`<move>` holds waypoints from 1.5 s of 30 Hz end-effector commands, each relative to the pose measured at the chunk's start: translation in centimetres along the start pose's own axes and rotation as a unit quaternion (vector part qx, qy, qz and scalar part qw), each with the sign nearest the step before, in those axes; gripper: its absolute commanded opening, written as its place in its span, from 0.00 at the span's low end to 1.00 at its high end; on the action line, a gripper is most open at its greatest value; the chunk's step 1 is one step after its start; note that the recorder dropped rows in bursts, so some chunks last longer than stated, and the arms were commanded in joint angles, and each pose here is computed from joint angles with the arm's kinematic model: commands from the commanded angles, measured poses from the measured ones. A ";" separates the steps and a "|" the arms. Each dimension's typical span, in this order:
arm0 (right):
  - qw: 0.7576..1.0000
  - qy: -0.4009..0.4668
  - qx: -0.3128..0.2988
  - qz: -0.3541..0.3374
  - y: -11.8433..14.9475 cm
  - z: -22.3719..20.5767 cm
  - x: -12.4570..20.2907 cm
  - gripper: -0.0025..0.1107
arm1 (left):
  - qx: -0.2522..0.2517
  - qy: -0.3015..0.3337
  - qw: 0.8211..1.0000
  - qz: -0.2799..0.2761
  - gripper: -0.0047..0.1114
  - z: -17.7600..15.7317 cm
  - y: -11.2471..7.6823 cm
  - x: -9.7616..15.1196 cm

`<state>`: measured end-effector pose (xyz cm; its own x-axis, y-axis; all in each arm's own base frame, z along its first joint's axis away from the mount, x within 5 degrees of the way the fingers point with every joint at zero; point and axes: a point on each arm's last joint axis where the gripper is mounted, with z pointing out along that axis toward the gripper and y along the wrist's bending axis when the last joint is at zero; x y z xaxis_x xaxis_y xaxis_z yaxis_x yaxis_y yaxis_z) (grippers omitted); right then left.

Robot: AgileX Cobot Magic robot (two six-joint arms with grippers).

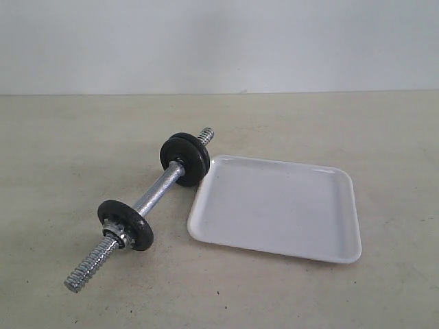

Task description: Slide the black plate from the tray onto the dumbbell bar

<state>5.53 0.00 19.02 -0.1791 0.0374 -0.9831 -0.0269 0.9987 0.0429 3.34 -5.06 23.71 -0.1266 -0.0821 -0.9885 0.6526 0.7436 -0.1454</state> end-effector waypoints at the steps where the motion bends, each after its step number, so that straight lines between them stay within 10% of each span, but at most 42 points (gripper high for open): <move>1: 1.000 0.028 0.010 -0.011 -0.2 0.0 0.6 0.02 | 0.004 0.000 1.000 -0.004 0.08 0.0 -0.1 0.1; 45: 0.998 0.031 0.054 -0.032 -0.6 -0.1 0.7 0.02 | 0.004 0.000 1.000 -0.004 0.08 0.0 -0.1 0.1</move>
<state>5.38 -0.63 18.28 -0.2499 -0.0326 -0.9677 0.0615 0.9969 -0.0494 3.34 -5.06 23.72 -0.1271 -0.0837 -0.9884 0.6527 0.7432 -0.1469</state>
